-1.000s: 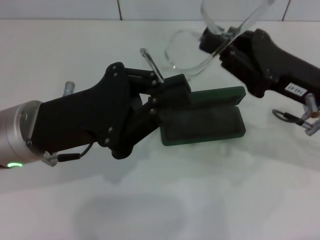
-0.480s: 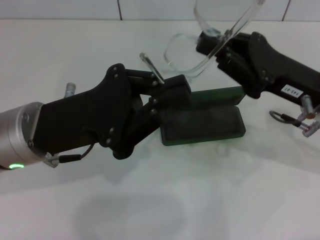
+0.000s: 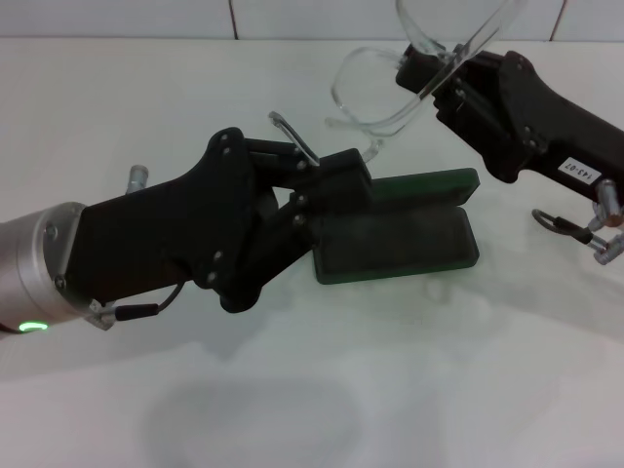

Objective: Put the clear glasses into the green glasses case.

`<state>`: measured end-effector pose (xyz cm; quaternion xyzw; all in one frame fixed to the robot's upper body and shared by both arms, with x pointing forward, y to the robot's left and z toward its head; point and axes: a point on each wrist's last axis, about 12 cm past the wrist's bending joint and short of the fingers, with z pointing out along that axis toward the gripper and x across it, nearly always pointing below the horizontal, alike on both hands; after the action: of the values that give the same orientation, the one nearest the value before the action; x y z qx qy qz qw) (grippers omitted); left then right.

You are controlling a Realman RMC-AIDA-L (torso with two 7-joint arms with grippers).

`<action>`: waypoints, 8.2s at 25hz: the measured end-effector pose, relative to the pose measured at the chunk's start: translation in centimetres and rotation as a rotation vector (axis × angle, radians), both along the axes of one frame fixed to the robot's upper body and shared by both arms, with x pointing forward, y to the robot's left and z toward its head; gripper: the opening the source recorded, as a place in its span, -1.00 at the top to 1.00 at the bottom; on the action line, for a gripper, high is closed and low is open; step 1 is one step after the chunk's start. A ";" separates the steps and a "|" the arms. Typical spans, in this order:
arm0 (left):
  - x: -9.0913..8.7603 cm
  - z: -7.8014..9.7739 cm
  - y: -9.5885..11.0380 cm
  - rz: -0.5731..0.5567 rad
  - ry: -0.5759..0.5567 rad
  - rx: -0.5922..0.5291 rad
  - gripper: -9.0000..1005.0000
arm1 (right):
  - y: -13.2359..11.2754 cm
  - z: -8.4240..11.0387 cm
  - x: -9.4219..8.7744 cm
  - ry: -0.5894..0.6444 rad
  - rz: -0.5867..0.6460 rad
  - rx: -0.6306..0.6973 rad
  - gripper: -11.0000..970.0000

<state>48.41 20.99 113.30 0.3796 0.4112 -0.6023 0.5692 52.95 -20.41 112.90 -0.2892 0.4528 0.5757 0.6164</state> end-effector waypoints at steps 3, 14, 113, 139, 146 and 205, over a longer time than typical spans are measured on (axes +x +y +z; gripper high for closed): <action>0.0 -0.1 0.0 0.002 0.006 0.000 0.81 | 0.0 0.0 0.0 0.003 0.004 -0.003 0.77; 0.1 0.0 -0.1 -0.002 0.003 -0.001 0.81 | 1.2 -0.7 -0.3 0.036 0.062 -0.056 0.77; 0.2 -0.9 1.5 0.067 0.069 -0.009 0.76 | 1.6 -0.4 0.3 0.007 0.084 -0.112 0.77; -4.9 -3.7 14.4 0.519 0.231 0.157 0.87 | 4.8 14.4 0.3 0.109 -0.009 -1.243 0.78; -4.3 -3.6 13.9 0.511 0.219 0.151 0.87 | 8.3 14.8 1.7 0.138 -0.016 -1.609 0.77; -3.0 -4.5 12.4 0.523 0.256 0.132 0.82 | 14.5 4.7 4.9 -0.152 -0.130 -1.916 0.77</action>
<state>45.41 33.38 108.78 0.2182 0.6018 -0.4501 0.6226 57.82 -5.95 117.59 -0.6806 0.7048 -0.0939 0.1770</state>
